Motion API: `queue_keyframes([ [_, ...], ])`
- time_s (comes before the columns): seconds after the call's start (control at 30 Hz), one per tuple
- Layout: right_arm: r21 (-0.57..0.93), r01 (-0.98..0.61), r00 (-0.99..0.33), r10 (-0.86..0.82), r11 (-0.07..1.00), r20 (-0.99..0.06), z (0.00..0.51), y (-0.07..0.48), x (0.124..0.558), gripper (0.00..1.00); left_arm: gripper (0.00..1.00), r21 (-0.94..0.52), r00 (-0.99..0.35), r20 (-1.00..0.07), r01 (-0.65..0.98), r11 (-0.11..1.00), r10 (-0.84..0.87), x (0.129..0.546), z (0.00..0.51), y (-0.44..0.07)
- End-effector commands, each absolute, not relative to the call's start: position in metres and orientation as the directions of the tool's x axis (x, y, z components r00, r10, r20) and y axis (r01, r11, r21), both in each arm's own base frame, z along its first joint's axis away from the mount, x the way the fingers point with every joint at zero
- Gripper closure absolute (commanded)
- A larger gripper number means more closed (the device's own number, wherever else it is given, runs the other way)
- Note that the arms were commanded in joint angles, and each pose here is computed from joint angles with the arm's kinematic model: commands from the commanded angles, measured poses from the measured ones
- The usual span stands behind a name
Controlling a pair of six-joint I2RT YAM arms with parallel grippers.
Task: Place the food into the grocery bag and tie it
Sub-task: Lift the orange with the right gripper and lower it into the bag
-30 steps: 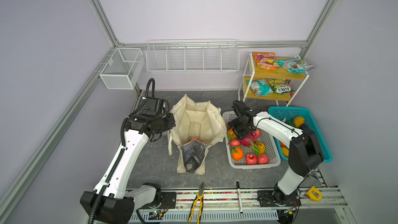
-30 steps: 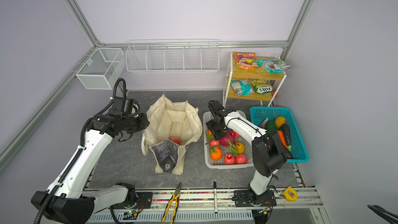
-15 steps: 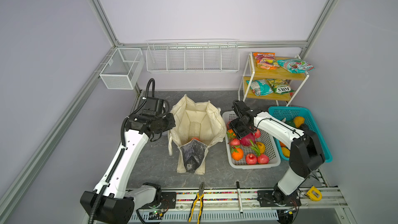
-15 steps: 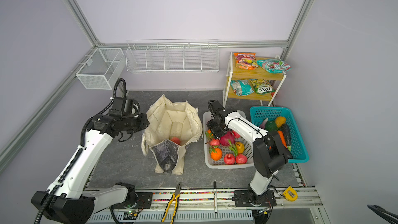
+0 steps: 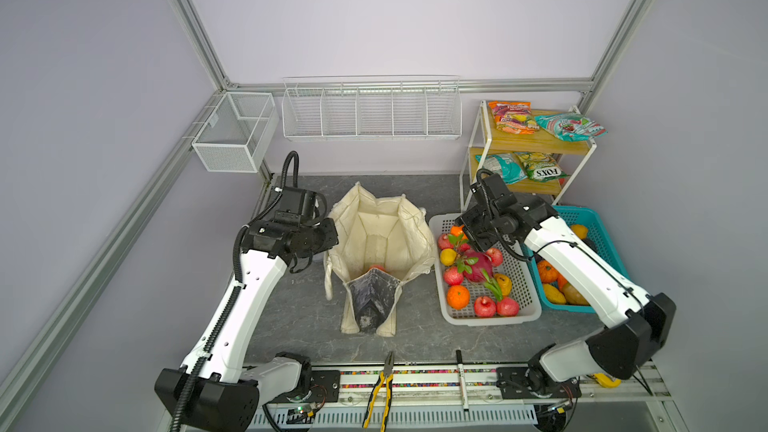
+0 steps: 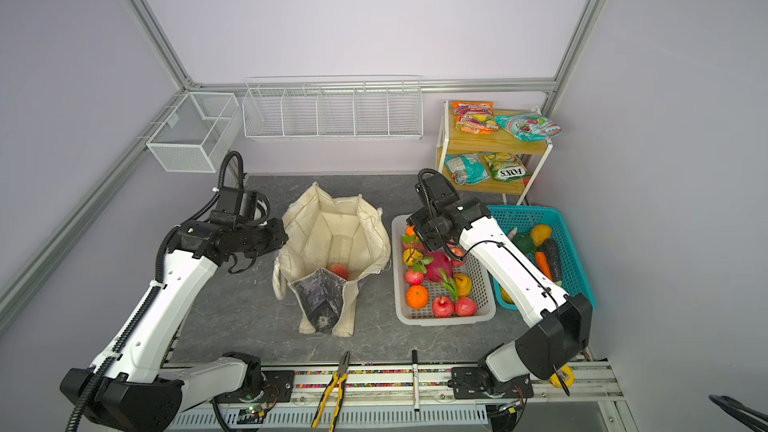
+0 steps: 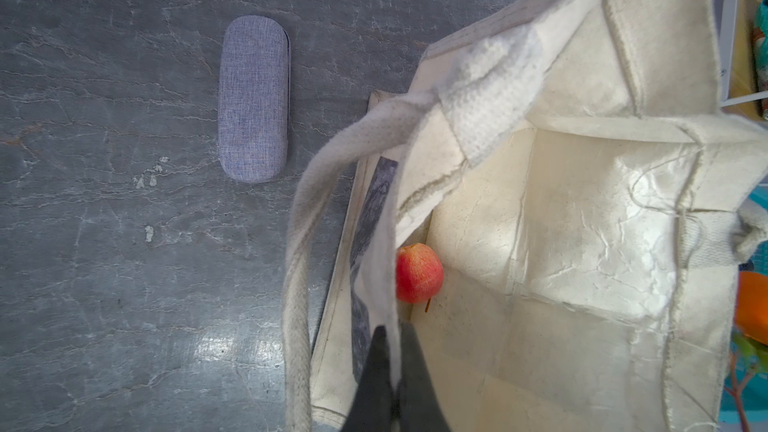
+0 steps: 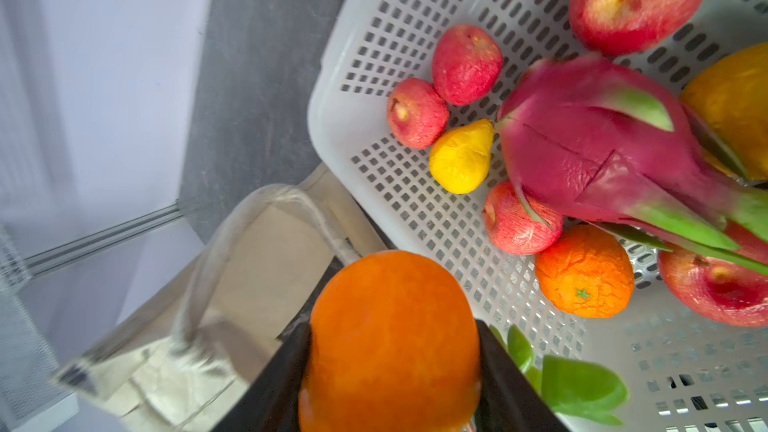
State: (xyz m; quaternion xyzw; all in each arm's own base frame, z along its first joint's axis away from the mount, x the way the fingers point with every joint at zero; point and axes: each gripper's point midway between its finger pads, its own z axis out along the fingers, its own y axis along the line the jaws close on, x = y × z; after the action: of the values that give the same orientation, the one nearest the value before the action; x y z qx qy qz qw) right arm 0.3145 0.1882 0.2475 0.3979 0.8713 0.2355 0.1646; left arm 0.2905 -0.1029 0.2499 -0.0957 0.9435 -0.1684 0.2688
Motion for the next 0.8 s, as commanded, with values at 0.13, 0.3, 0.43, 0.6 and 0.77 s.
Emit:
queue_keyframes([
  [0.13, 0.624, 0.317, -0.718, 0.611, 0.714, -0.334, 0.335, 0.191, 0.319, 0.57, 1.0, -0.36, -0.837, -0.47, -0.106, 0.927, -0.279, 0.295, 0.249, -0.101],
  [0.3, 0.645, 0.075, -0.763, 0.46, 0.76, -0.454, 0.384, 0.222, 0.321, 0.57, 1.0, -0.358, -0.833, -0.477, -0.108, 0.928, -0.281, 0.297, 0.251, -0.1],
  [0.43, 0.642, -0.077, -0.796, 0.341, 0.763, -0.5, 0.399, 0.257, 0.318, 0.58, 1.0, -0.358, -0.83, -0.481, -0.108, 0.927, -0.283, 0.299, 0.253, -0.101],
  [0.6, 0.598, -0.253, -0.818, 0.162, 0.76, -0.552, 0.405, 0.309, 0.307, 0.6, 1.0, -0.358, -0.834, -0.473, -0.111, 0.927, -0.283, 0.298, 0.252, -0.101],
  [0.77, 0.555, -0.347, -0.836, 0.019, 0.756, -0.548, 0.389, 0.354, 0.291, 0.6, 1.0, -0.366, -0.827, -0.484, -0.107, 0.924, -0.287, 0.296, 0.255, -0.1],
])
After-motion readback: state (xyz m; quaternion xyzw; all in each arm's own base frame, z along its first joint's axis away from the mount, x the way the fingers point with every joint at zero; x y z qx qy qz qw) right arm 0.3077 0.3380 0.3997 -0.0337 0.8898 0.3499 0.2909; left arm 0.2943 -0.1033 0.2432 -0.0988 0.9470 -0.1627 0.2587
